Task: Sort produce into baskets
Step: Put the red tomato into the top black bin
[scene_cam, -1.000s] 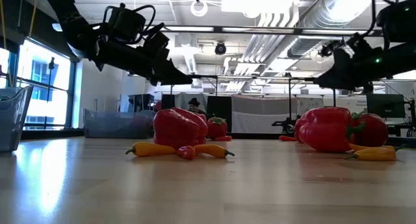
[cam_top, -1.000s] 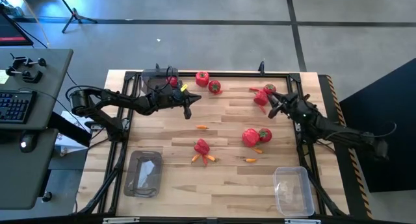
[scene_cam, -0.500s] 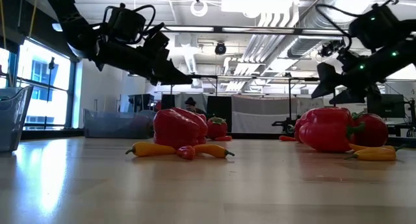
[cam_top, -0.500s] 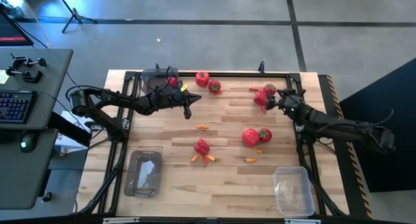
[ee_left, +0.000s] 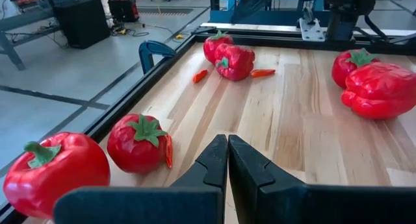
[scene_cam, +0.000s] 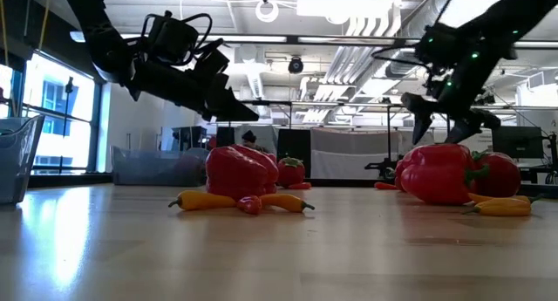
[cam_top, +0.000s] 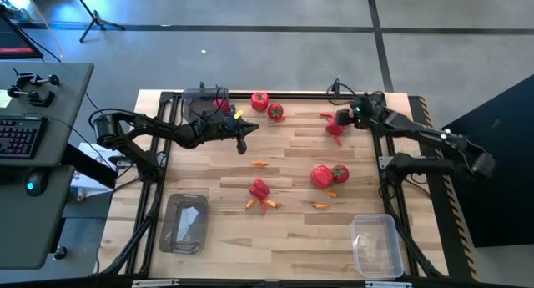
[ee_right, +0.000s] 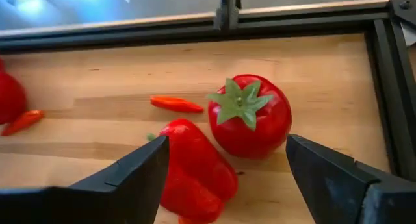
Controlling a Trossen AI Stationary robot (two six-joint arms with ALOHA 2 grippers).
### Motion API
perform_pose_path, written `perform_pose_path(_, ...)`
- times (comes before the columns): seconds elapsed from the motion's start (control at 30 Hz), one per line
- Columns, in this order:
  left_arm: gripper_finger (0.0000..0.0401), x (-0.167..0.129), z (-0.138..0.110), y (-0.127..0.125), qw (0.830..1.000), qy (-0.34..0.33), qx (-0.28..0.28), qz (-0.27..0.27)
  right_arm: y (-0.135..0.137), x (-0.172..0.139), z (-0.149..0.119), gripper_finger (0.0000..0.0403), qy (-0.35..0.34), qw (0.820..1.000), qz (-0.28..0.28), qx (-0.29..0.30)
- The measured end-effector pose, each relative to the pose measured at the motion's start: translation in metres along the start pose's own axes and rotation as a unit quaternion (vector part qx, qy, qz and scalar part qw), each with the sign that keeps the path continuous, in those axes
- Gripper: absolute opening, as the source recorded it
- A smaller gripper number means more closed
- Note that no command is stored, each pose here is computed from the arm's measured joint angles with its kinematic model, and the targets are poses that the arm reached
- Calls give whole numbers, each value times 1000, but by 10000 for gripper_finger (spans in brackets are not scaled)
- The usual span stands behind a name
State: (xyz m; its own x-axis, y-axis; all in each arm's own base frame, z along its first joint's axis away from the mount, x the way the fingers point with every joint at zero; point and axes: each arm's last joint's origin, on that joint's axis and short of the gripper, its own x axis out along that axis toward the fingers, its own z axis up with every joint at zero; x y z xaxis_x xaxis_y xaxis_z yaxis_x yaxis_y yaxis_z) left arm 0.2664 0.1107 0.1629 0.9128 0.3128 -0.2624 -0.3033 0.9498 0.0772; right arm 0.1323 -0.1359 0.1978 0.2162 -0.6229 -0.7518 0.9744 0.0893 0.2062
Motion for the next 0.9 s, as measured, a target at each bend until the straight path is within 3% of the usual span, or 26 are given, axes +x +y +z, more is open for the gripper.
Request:
perform_pose_path(0.33,0,0,0,0,1000,1,0,0,12,40,24,299,91,992,-88,-24)
perform_pose_path(0.9,0,0,-1,0,1000,5,1,0,19,80,25,290,167,976,-119,-68)
